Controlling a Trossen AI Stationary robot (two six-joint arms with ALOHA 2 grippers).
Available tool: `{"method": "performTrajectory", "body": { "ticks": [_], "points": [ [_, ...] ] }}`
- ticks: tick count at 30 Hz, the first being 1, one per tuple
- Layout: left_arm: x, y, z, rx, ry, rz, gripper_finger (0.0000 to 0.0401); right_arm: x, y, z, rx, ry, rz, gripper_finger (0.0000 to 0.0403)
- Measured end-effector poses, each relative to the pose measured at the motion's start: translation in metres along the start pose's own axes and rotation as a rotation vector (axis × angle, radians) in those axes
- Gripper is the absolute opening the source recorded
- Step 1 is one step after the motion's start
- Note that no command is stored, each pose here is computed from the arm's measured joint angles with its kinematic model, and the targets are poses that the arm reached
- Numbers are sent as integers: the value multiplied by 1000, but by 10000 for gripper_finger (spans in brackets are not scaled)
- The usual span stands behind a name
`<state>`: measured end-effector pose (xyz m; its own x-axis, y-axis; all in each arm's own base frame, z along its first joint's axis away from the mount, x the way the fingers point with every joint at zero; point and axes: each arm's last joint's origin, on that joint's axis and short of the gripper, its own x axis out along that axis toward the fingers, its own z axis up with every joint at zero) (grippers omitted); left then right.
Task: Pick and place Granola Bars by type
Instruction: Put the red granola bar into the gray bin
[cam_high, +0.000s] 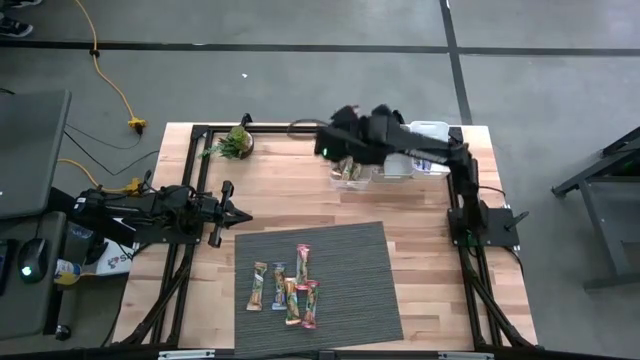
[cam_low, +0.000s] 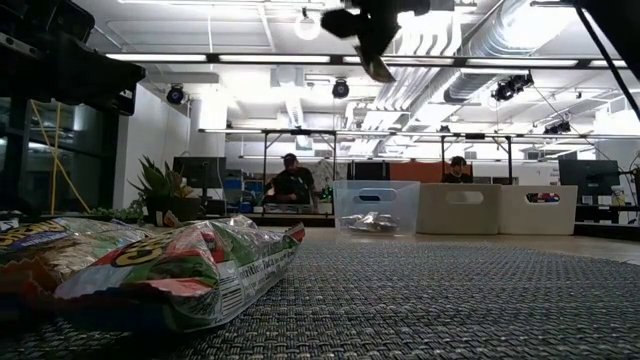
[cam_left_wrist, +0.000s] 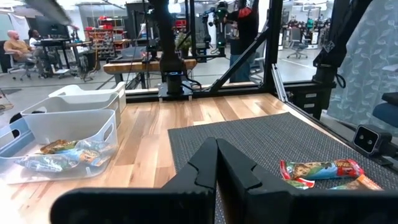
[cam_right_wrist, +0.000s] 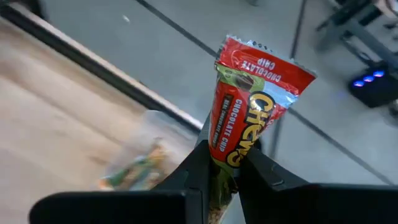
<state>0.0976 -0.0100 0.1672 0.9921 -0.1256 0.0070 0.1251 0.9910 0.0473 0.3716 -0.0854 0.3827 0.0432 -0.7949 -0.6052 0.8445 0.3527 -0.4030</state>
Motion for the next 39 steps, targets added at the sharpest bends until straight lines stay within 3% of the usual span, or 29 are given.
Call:
{"method": "performTrajectory", "body": {
  "ticks": [8,20,30,35,39],
  "points": [
    [0,0,0,0,0,0,1,60,-48,22,21,147,-58,46],
    [0,0,0,0,0,0,1,127,-111,28,102,370,-21,46],
    [0,0,0,0,0,0,1,194,-91,-29,-62,654,33,46],
    [0,0,0,0,0,0,1,220,-74,-65,-51,759,85,46],
    [0,0,0,0,0,0,1,227,-67,-85,11,746,121,46]
  ]
}}
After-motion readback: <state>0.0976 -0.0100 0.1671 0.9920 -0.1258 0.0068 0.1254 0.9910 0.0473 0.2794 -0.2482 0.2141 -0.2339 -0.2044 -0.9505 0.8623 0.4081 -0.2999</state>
